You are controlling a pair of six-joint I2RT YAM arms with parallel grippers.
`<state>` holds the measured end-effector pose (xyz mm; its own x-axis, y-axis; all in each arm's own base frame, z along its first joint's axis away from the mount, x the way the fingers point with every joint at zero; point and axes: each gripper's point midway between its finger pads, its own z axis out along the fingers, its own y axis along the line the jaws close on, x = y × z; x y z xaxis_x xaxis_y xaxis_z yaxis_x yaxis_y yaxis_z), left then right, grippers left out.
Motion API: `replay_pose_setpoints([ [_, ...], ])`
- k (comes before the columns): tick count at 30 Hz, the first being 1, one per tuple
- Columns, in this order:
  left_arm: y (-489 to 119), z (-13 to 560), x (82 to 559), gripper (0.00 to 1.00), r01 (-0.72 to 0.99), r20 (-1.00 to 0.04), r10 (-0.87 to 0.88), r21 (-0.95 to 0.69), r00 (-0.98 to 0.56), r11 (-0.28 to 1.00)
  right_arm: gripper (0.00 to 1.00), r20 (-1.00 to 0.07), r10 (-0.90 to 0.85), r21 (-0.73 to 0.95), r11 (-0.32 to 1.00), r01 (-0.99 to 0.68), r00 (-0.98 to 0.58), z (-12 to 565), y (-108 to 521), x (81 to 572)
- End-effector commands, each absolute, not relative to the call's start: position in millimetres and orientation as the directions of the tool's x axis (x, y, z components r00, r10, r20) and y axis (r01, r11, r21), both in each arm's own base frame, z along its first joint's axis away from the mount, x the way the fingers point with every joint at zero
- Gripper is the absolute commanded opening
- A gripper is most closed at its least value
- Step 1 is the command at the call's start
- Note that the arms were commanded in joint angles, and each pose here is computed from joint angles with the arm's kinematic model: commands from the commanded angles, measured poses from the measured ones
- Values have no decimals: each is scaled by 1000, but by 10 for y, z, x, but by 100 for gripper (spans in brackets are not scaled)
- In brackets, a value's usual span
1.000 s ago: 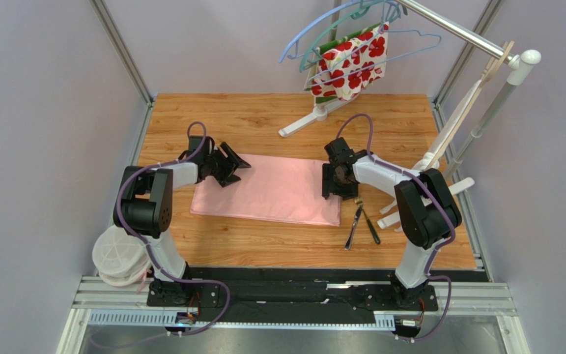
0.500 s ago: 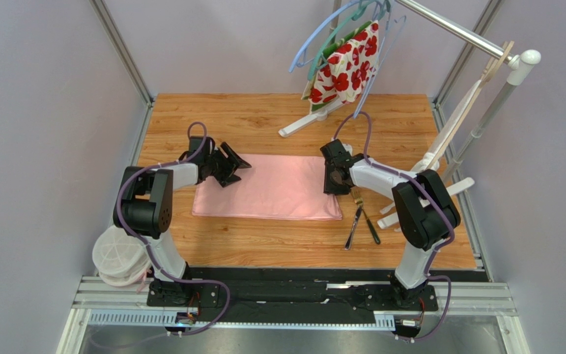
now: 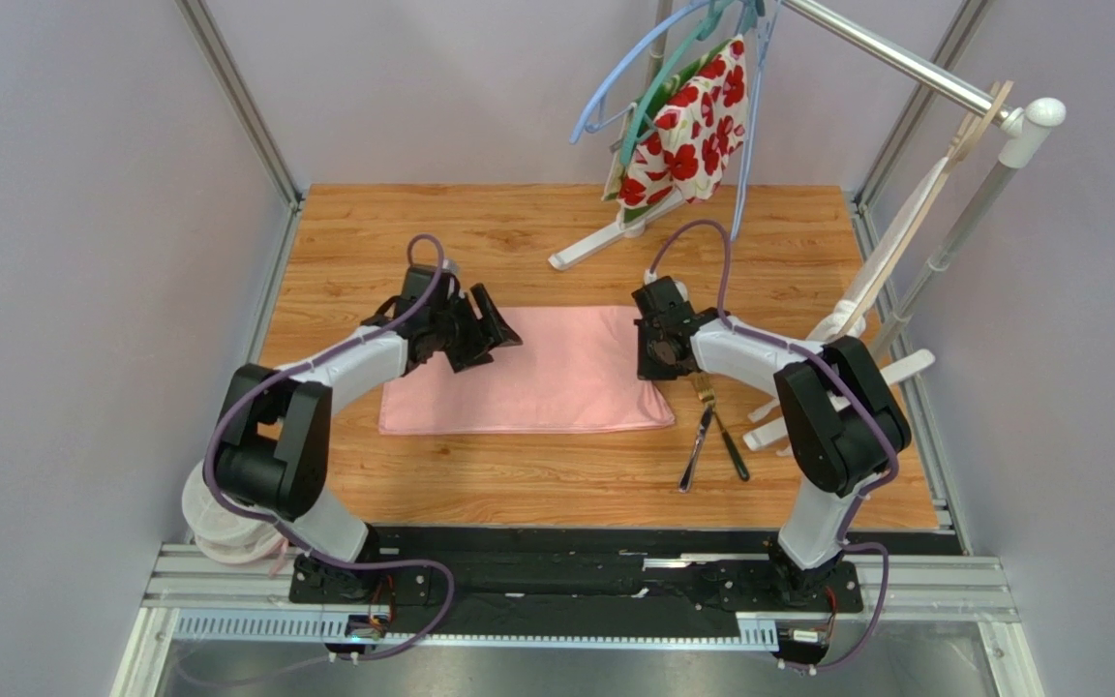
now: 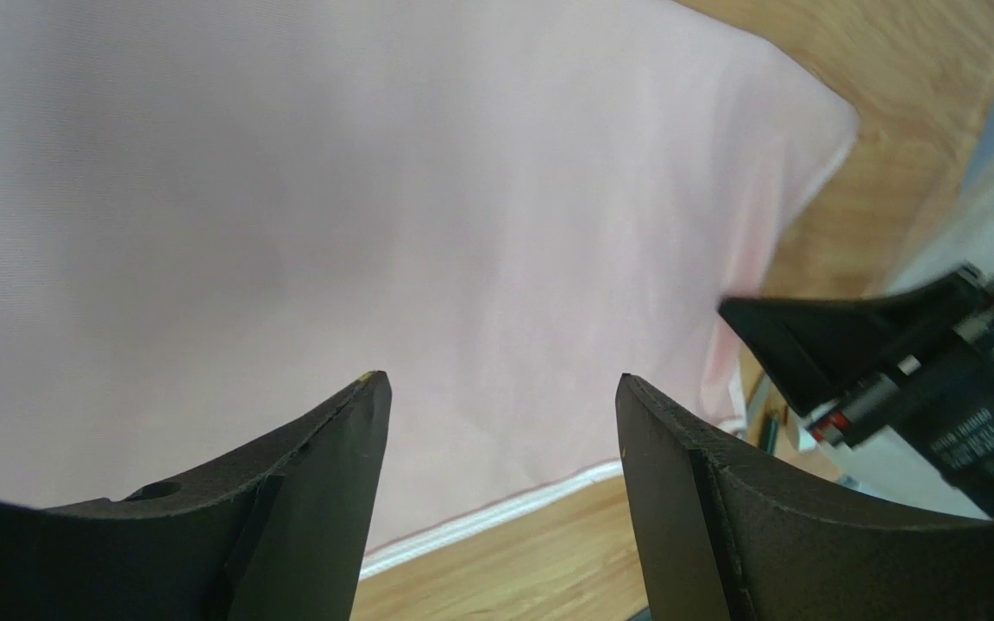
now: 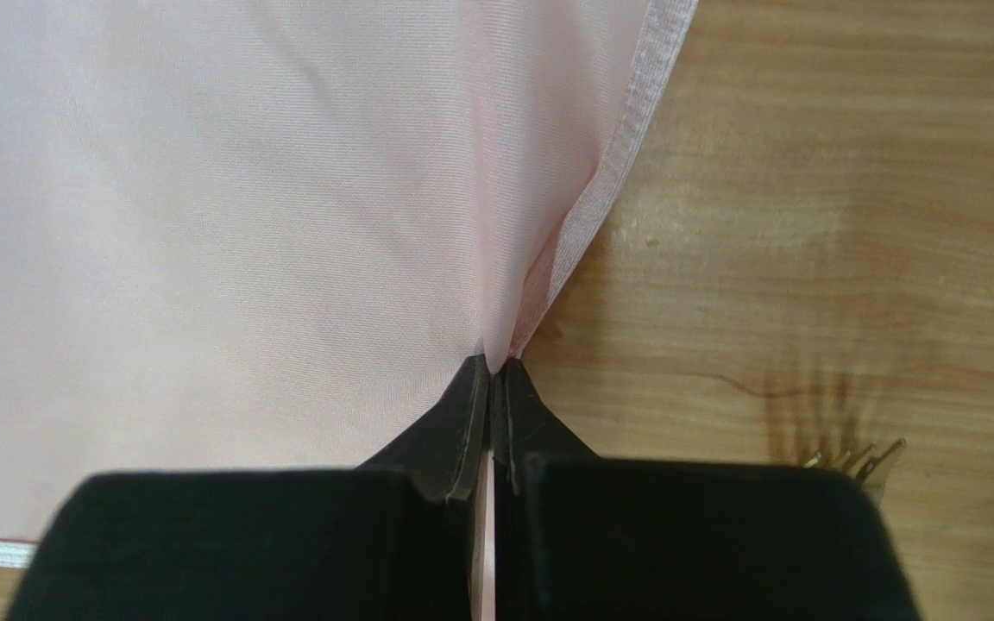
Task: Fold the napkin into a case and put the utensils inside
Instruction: Pick up the rectangle-folded napkin from the center of the board.
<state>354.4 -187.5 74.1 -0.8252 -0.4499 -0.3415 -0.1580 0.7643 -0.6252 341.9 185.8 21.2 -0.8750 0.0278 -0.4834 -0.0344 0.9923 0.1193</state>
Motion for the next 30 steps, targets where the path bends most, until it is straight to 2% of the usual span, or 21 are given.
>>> replay_pose_setpoints([
  [1, -2343, 901, 3361, 73, -31, -369, -359, -659, -857, 751, 0, -494, -14, 105, 992, -76, -869, 409, 1748, 3331],
  [5, -2639, 713, 3330, 67, -45, -305, -336, -678, -891, 734, 0, -547, -13, 103, 991, -83, -837, 742, 1601, 3354],
  [10, -3014, 700, 3348, 66, -7, -309, -303, -690, -901, 724, 0, -584, -8, 99, 992, -80, -812, 982, 1431, 3322],
  [20, -3806, 493, 3441, 63, -31, -214, -286, -750, -934, 661, 0, -641, 9, 136, 985, -102, -768, 1381, 1409, 3229],
  [30, -4042, 640, 3449, 63, 29, -247, -262, -777, -933, 629, 0, -657, 27, 187, 974, -129, -753, 1590, 1532, 3295],
])
